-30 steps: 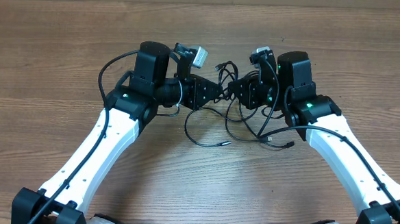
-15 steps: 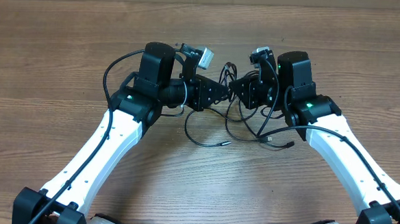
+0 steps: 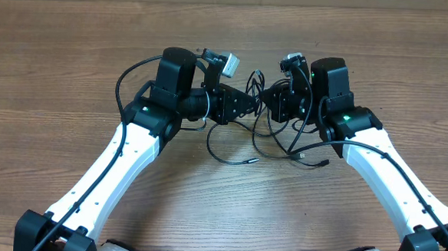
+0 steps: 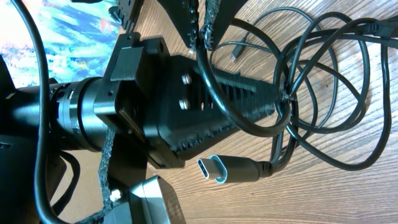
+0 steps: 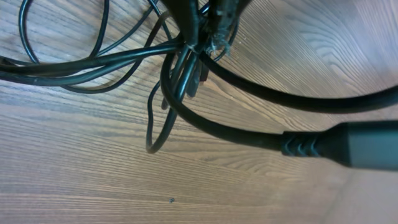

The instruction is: Untangle cables

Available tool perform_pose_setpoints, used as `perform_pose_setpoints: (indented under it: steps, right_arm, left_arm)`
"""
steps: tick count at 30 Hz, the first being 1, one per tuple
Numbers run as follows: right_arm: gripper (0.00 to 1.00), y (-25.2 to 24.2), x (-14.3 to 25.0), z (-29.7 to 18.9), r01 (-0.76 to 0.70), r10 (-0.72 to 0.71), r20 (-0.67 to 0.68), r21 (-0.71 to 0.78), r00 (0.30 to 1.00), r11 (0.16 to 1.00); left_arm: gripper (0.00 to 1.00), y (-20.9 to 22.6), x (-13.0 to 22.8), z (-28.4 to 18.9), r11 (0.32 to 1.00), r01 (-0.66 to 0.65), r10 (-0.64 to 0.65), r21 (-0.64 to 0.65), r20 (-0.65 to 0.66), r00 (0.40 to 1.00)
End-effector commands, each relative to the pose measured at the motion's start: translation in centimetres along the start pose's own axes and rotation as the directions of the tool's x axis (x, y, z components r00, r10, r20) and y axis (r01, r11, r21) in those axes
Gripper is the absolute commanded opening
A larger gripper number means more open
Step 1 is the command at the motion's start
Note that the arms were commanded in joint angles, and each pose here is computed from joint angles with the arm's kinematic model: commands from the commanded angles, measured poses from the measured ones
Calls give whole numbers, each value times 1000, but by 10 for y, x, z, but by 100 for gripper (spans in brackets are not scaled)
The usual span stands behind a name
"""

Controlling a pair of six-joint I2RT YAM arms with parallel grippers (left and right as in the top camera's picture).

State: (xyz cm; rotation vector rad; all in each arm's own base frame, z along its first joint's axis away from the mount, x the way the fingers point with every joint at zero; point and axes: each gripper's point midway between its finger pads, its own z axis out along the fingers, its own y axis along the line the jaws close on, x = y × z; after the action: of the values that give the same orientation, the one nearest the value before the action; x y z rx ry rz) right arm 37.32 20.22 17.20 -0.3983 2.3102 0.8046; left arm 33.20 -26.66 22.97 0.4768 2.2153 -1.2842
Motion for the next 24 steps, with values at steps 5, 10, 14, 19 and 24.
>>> perform_pose_setpoints:
  steps: [5, 10, 14, 19, 24]
  right_arm:
    - [47, 5, -6, 1, 11, -11, 9, -8, 1000, 1000]
    - [34, 9, -5, 3, 18, -18, 5, -15, 1000, 1000]
    - [19, 6, -5, 3, 18, -18, 7, 2, 1000, 1000]
    - [4, 6, -5, 3, 17, -17, 7, 2, 1000, 1000]
    - [4, 6, -5, 3, 17, -17, 7, 2, 1000, 1000]
  left_arm:
    - [4, -15, -10, 1, 999, -5, 4, 52, 25, 1000]
    - [4, -29, -12, 7, 995, -39, 36, 87, 35, 999]
    - [4, -36, -9, 10, 993, -53, 51, 102, 28, 998]
    - [4, -37, -8, 12, 993, -54, 52, 105, 24, 998]
    - [4, -37, -8, 12, 993, -54, 52, 105, 23, 998]
